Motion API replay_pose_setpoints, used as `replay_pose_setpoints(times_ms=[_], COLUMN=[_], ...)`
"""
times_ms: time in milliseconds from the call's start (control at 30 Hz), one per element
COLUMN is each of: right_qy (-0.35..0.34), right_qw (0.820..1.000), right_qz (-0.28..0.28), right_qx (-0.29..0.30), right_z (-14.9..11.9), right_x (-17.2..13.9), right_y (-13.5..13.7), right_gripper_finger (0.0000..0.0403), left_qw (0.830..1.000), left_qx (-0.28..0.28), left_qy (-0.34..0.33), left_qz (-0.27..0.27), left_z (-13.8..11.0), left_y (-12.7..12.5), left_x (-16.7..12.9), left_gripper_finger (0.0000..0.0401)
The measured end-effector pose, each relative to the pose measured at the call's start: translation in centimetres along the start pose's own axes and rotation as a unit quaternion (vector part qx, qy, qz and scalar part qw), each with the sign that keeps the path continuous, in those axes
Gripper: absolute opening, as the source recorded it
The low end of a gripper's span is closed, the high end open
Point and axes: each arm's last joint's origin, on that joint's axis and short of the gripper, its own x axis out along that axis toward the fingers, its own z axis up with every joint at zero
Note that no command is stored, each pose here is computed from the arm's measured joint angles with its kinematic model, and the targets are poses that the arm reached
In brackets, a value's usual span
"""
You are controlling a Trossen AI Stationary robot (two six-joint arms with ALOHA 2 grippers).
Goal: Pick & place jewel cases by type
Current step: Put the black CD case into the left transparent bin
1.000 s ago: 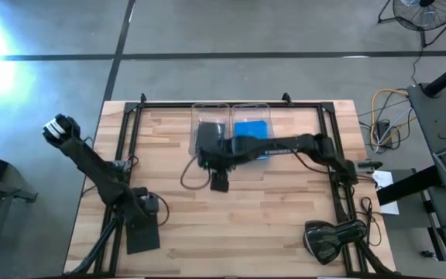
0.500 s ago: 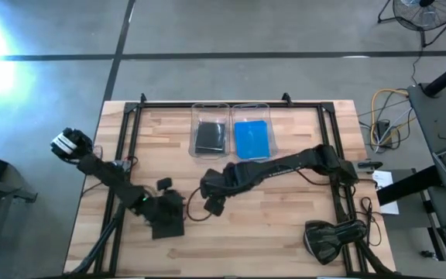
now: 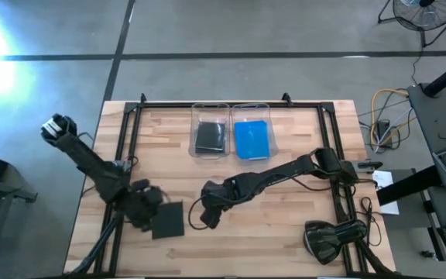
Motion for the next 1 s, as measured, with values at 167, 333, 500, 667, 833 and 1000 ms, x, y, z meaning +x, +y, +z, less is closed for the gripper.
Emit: replay_pose_setpoints(times_ms=[167,333,500,667,833,1000], right_qy=[-0.007,-0.043,-0.039,-0.013,-0.01,-0.008], right_qw=[0.999,0.984,0.967,0.962,0.962,0.962], right_qz=[0.052,0.126,0.164,0.138,0.13,0.126], right_qx=[0.007,0.114,0.189,0.234,0.241,0.244], right_z=[0.6,1.4,1.1,0.1,0.0,0.0], right_x=[1.1,3.0,5.2,6.7,6.8,6.7], right_y=[-0.9,-2.4,-3.4,-4.2,-4.4,-4.4], right_gripper_finger=[0.0173,0.0173,0.0173,0.0173,0.0173,0.0173], left_qw=[0.996,0.99,0.99,0.989,0.988,0.99], left_qx=[-0.059,-0.101,-0.105,-0.11,-0.12,-0.118], left_qy=[0.068,0.096,0.089,0.088,0.073,0.015], left_qz=[0.005,-0.005,-0.02,-0.031,-0.063,-0.075], left_z=[-3.3,-4.1,-3.8,-2.9,-0.9,1.7], left_y=[1.0,1.4,0.8,0.7,0.9,1.4], left_x=[2.5,4.2,5.1,6.3,7.1,8.1], left_gripper_finger=[0.0083,0.0083,0.0083,0.0083,0.0083,0.0083])
